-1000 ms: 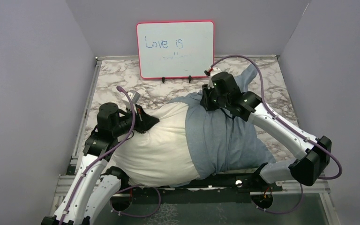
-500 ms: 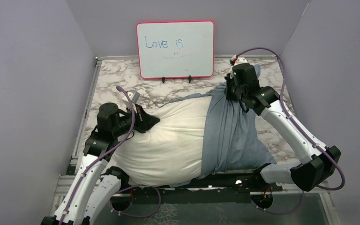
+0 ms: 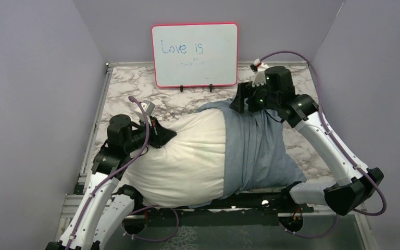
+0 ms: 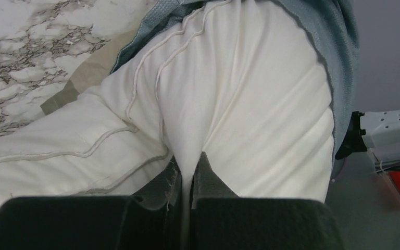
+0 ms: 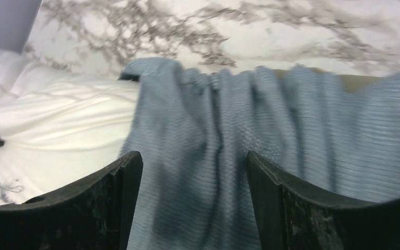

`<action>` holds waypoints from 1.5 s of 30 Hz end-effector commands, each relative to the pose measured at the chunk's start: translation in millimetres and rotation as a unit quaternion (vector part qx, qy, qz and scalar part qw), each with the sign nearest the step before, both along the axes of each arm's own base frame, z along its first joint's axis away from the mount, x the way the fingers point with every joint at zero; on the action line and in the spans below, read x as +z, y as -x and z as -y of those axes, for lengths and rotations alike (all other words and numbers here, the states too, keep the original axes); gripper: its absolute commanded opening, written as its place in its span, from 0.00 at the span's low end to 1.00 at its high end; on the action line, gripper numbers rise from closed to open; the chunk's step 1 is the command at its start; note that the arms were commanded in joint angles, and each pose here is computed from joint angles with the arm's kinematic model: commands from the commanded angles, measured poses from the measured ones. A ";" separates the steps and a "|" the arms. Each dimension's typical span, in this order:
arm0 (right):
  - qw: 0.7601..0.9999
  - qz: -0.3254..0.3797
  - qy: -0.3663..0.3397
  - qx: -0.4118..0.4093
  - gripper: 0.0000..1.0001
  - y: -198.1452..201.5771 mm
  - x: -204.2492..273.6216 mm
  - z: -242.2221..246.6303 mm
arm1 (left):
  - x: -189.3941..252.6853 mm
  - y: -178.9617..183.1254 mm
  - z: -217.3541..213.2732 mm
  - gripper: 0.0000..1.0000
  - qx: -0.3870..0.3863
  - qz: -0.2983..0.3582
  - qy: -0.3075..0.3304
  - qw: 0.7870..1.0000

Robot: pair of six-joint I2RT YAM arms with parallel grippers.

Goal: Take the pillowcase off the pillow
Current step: Remove the pillow from the pillowcase.

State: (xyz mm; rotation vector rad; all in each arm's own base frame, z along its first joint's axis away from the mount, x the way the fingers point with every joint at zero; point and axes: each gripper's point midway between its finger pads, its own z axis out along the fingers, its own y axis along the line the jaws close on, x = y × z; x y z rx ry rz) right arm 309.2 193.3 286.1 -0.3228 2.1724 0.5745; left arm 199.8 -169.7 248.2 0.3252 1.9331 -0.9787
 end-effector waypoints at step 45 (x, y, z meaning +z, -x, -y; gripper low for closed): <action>0.989 -0.108 -0.094 -0.034 0.82 140.4 -35.0 35.6 | 26.4 -205.1 -24.7 0.00 0.150 -0.024 -0.182 0.972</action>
